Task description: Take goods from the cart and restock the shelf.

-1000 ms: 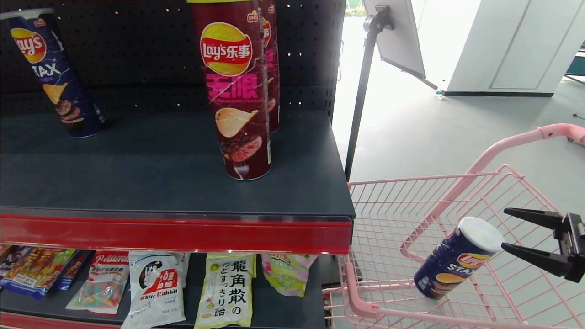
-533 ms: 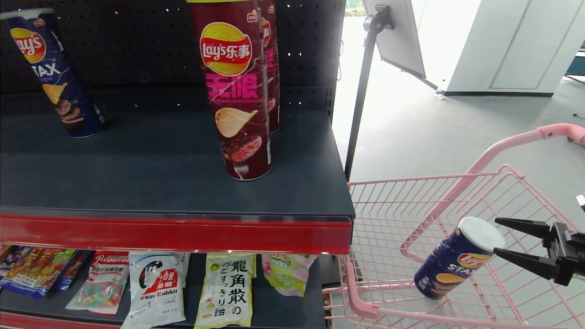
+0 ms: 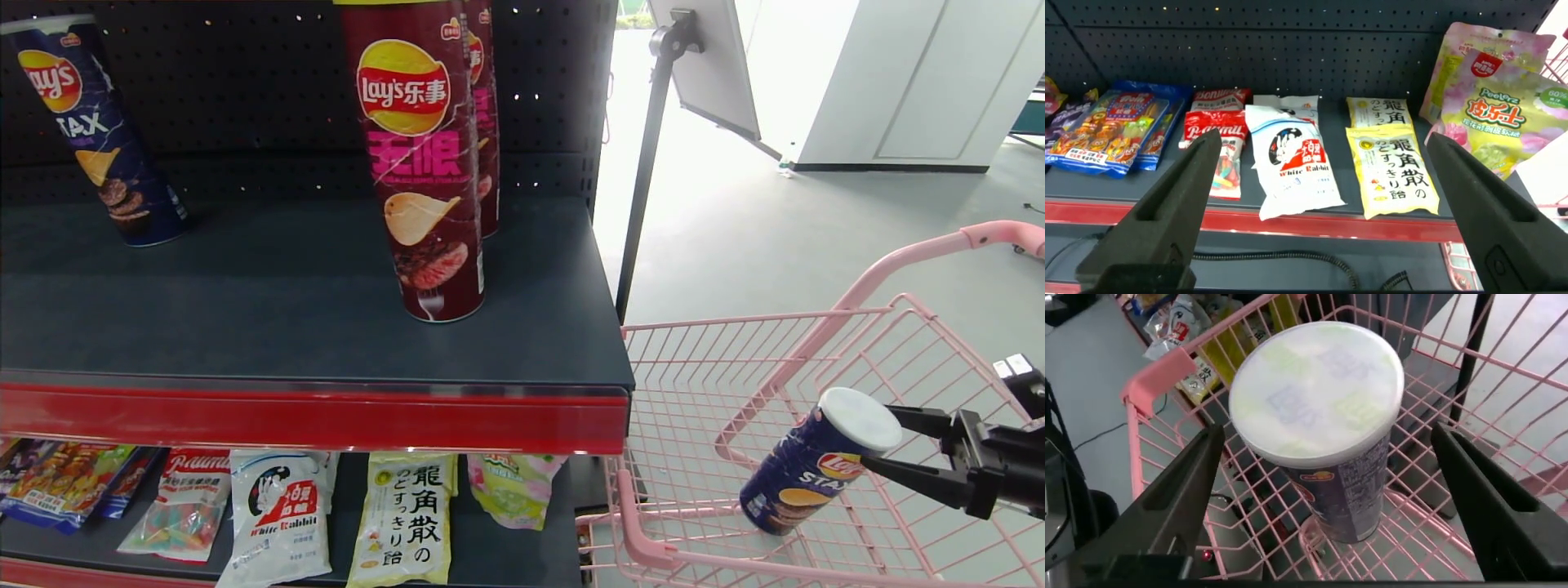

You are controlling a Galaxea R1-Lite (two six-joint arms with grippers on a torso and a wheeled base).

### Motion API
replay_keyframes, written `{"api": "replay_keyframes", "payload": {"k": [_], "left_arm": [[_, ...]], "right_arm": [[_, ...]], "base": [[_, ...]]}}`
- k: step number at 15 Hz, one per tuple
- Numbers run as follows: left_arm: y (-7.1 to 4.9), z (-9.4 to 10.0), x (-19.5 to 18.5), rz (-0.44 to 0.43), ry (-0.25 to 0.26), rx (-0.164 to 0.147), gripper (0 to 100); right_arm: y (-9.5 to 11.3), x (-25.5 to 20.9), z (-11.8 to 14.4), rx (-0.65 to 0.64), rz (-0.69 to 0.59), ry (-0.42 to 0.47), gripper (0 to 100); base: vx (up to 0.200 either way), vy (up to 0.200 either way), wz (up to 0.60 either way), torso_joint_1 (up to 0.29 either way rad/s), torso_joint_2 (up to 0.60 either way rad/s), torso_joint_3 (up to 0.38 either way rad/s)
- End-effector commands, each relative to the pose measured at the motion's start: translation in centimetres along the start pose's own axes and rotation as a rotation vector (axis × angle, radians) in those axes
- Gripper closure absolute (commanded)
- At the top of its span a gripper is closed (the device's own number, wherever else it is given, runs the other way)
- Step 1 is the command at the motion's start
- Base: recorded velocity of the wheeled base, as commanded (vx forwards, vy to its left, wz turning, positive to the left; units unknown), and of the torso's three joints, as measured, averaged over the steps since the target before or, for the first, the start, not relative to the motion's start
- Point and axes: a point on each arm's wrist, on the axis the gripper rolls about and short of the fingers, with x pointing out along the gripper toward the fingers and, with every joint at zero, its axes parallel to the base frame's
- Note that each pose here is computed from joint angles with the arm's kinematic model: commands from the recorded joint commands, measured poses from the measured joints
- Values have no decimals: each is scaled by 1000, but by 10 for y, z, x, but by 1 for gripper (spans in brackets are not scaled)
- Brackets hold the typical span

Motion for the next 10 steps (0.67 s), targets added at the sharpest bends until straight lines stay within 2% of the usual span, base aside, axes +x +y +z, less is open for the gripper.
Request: {"api": "replay_keyframes", "payload": {"k": [1,4,7,10], "left_arm": [[0,0,0,0,1,0,0],[0,0,0,0,1,0,0],[0,0,0,0,0,0,0],[0,0,0,0,0,0,0]], "right_arm": [[-4,14,-11,41,50,15,0],[-17,29,-24,77,92,30,0],[-20,48,-34,97,151,50,0],[-27,63,-29,55,177,61,0]], "base": [[0,0,0,0,0,0],[0,0,0,0,0,0],[0,0,0,0,0,0],[0,0,0,0,0,0]]}}
